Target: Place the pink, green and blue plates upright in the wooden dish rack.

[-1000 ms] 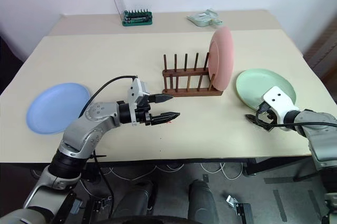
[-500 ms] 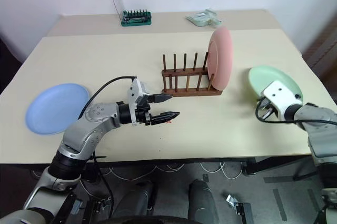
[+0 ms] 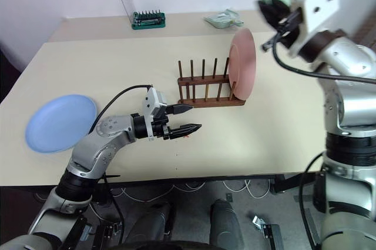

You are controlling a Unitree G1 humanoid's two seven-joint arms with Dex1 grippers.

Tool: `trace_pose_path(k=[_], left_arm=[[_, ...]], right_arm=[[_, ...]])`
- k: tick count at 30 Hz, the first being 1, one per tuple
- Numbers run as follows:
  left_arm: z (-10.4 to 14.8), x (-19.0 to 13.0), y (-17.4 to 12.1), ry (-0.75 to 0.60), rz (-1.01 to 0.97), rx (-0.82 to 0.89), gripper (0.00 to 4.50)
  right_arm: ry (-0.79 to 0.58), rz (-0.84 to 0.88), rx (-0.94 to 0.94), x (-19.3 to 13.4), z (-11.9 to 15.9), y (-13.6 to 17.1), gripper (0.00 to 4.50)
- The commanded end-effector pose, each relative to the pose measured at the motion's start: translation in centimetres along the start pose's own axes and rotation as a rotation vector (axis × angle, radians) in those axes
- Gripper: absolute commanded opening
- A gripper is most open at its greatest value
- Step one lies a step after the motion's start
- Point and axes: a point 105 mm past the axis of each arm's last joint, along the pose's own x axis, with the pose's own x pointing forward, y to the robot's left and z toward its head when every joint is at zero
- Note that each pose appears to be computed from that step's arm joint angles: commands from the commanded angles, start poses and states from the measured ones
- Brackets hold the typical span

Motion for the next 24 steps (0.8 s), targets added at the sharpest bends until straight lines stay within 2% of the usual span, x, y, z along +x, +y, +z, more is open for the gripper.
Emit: trace_pose_path(k=[1, 4, 8, 12, 15, 24], left_arm=[[0.4, -1.3, 1.1, -0.013, 0.059, 0.037, 3.51], [0.0, -1.8, 1.2, -0.004, 0.061, 0.037, 3.51], [0.0, -2.0, 1.2, -0.011, 0.067, 0.033, 3.51], [0.2, -2.2, 0.9, -0.012, 0.066, 0.031, 3.51], [0.4, -2.1, 0.9, -0.011, 0.064, 0.031, 3.51], [1.0, -1.7, 0.9, -0.01, 0.05, 0.031, 3.51]], right_arm=[[-0.113, 0.11, 0.163, 1.0, 3.1, 2.2, 0.04], [-0.133, 0.116, 0.408, 1.7, 2.4, 2.7, 0.04], [-0.076, 0.091, 0.599, 1.9, -0.2, 3.5, 0.04], [-0.079, 0.062, 0.784, 2.1, -1.3, 3.9, 0.04], [-0.085, 0.013, 0.867, 2.2, -2.1, 3.9, 0.04], [-0.005, -0.057, 0.873, 1.9, -4.3, 4.2, 0.04]])
